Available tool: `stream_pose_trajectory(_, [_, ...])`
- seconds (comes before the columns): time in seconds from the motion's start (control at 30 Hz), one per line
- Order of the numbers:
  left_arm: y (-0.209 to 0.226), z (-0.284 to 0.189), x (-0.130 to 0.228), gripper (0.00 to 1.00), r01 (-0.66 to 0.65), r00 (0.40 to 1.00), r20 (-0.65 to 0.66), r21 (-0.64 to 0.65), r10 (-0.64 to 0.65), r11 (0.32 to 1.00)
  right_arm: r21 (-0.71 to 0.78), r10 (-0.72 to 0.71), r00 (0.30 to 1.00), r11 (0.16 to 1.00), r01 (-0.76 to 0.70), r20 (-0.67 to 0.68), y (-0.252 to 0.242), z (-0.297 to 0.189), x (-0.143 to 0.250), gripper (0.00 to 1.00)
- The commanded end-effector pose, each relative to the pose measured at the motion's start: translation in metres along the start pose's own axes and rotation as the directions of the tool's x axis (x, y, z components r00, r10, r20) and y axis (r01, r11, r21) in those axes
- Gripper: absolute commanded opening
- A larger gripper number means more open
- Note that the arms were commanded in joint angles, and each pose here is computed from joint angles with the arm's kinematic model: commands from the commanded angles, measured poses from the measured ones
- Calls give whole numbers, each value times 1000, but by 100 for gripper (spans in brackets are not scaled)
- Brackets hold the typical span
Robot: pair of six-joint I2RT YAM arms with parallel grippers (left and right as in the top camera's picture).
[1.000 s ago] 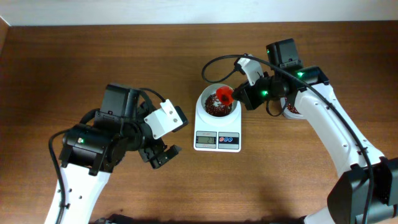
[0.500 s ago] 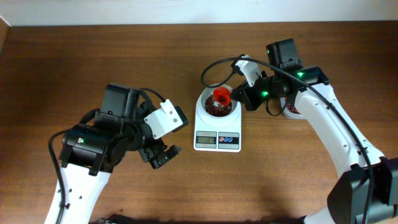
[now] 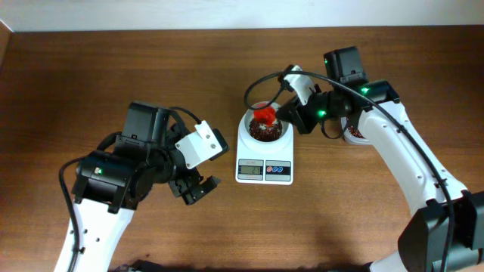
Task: Scoop and weigh 50g on scale
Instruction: 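Tilt the red scoop to pour beans into the white bowl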
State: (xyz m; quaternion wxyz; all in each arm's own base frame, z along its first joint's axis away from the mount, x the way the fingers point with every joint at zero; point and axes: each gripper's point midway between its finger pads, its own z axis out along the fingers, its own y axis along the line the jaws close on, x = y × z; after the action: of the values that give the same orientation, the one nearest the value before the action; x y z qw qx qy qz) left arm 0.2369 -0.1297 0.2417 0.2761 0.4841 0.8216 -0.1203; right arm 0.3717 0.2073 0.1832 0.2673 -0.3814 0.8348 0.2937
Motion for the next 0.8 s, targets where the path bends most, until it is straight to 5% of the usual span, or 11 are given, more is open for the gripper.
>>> stream_pose_trajectory(0.0, [3,-6,-4,99,1,1000,17,-17,-1,1000,96,65,997,993,-62,-35,-10,-5,5,4])
stream_pose_trajectory(0.37, [3,-6,-4,99,1,1000,17,-17,-1,1000,183,45,997,983,-33,-61,-23,-5,8,4])
stream_pose_trajectory(0.5, [3,-6,-4,99,1,1000,17,-17,-1,1000,13,-10,1000,1000,10,-9,7,-2,-2,4])
stream_pose_trajectory(0.63, [3,-6,-4,99,1,1000,17,-17,-1,1000,242,79,996,968,-65,-48,-33,-7,5,4])
stream_pose_trajectory(0.77, [3,-6,-4,99,1,1000,17,-17,-1,1000,131,31,999,991,-28,-23,-15,-3,-1,4])
